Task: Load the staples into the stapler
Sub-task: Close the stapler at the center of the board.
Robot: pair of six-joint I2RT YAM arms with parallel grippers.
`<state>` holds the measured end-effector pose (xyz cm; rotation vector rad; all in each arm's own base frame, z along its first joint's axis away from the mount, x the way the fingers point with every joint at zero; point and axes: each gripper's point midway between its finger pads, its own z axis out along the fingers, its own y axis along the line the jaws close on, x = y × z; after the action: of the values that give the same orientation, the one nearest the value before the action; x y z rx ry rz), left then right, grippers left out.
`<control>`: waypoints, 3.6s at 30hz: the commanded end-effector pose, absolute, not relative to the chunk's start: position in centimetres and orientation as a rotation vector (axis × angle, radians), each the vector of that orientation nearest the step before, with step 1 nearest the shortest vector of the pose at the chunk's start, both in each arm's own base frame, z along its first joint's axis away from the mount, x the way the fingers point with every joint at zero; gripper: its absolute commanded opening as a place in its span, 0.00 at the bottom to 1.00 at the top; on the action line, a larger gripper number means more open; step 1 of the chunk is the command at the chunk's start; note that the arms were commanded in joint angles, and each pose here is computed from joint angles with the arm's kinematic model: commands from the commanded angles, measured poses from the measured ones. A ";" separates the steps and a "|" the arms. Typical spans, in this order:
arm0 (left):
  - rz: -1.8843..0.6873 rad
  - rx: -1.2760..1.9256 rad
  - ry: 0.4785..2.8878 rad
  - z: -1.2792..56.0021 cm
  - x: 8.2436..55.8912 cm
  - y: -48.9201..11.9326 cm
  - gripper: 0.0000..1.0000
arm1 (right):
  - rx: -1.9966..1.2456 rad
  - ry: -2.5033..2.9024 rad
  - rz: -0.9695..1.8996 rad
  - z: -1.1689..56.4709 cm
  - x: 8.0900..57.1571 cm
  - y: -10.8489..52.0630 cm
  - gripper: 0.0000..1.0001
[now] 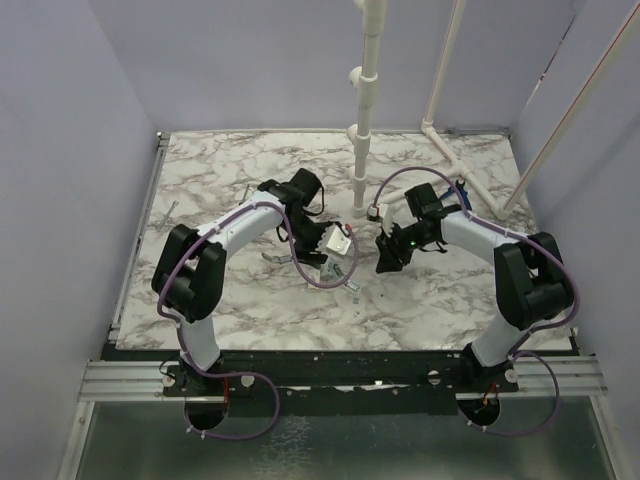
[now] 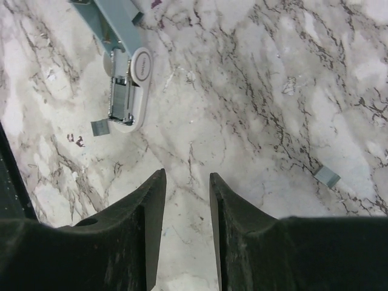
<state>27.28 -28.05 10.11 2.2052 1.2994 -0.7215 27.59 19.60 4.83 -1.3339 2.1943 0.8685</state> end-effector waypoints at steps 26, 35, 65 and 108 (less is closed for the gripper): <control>-1.019 2.059 1.294 6.7 26.0 -29.6 0.33 | -1.390 2.250 0.976 2.2 23.8 24.4 0.34; -1.002 2.057 1.299 6.8 25.2 -30.5 0.25 | -1.346 2.296 0.964 1.6 24.4 25.0 0.33; -0.837 2.095 1.284 6.3 25.0 -31.6 0.62 | -1.508 2.227 0.748 3.0 24.3 20.3 0.46; -1.238 1.642 1.829 7.9 26.7 -33.7 0.00 | -1.500 1.682 0.636 12.1 28.5 20.1 0.50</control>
<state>26.10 -31.76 4.92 1.8504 1.6650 -1.0768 27.35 19.58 9.88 -1.4470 1.8579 0.7077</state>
